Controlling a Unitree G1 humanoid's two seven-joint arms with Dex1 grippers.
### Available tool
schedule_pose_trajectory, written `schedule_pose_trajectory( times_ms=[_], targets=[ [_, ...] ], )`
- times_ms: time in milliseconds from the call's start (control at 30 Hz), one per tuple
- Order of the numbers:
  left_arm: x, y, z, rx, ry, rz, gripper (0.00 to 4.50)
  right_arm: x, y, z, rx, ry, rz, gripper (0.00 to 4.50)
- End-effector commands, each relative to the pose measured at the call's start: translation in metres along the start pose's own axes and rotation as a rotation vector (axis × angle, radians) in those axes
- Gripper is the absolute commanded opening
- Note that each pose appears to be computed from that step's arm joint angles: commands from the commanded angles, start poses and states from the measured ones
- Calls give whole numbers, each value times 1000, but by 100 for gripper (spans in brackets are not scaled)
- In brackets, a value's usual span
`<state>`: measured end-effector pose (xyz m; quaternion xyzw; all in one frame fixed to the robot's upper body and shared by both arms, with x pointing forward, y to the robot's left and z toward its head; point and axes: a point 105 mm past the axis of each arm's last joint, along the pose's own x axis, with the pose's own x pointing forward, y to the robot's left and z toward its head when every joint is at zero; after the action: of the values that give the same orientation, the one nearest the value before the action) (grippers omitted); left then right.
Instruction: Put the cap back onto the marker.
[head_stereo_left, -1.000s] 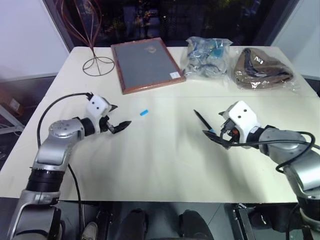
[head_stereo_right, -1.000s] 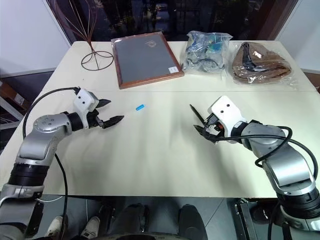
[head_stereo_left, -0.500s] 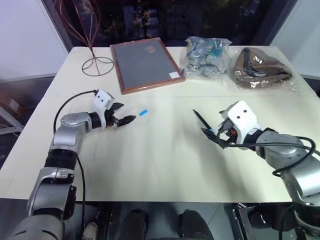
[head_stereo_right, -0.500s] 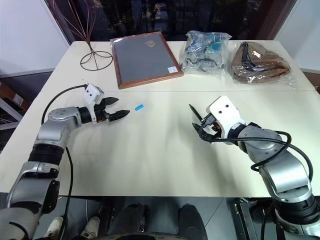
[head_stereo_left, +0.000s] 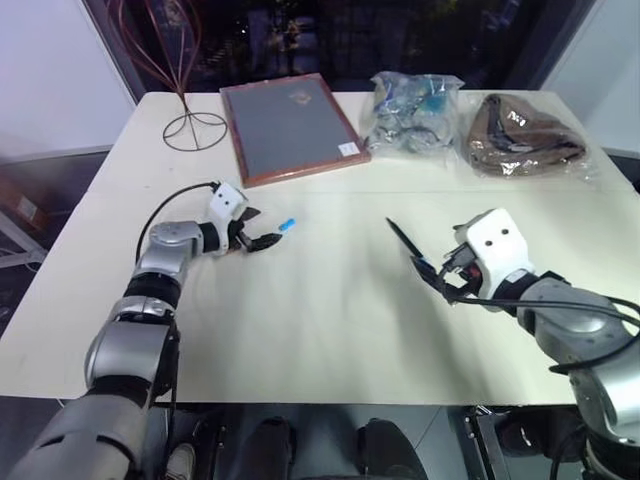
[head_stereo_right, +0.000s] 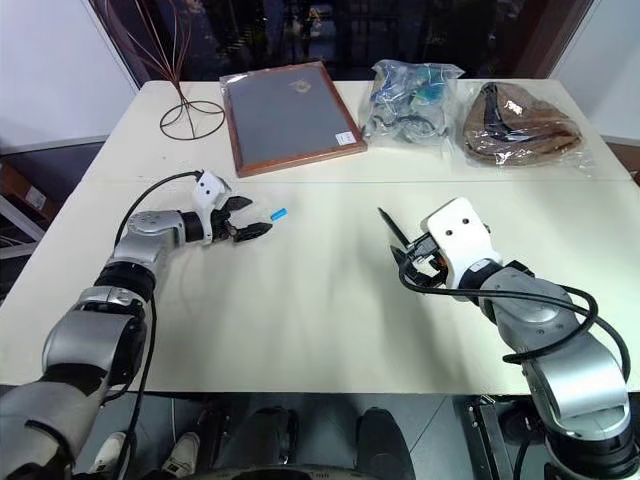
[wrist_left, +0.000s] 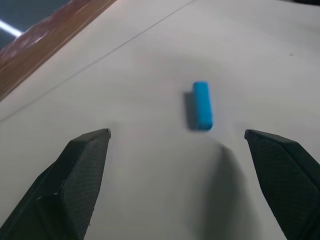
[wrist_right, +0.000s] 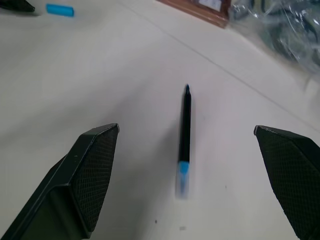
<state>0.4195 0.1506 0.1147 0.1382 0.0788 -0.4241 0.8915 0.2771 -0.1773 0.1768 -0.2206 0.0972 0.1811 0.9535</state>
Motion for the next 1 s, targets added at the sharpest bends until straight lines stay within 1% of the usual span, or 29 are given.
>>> schedule_pose_trajectory(
  times_ms=[33,533,867,1000],
  targets=[
    [5,0,17,87,-39,-14,450,-8,-3,10,-15,-44,-47,449],
    [9,-1,-1,58,35,9,450,-8,-1,11,0,-49,-79,449],
    [11,9,5,93,68,66,450,-6,2,10,20,-58,-106,449],
    [12,9,4,96,80,68,450,-7,3,9,24,-59,-114,449]
  ],
)
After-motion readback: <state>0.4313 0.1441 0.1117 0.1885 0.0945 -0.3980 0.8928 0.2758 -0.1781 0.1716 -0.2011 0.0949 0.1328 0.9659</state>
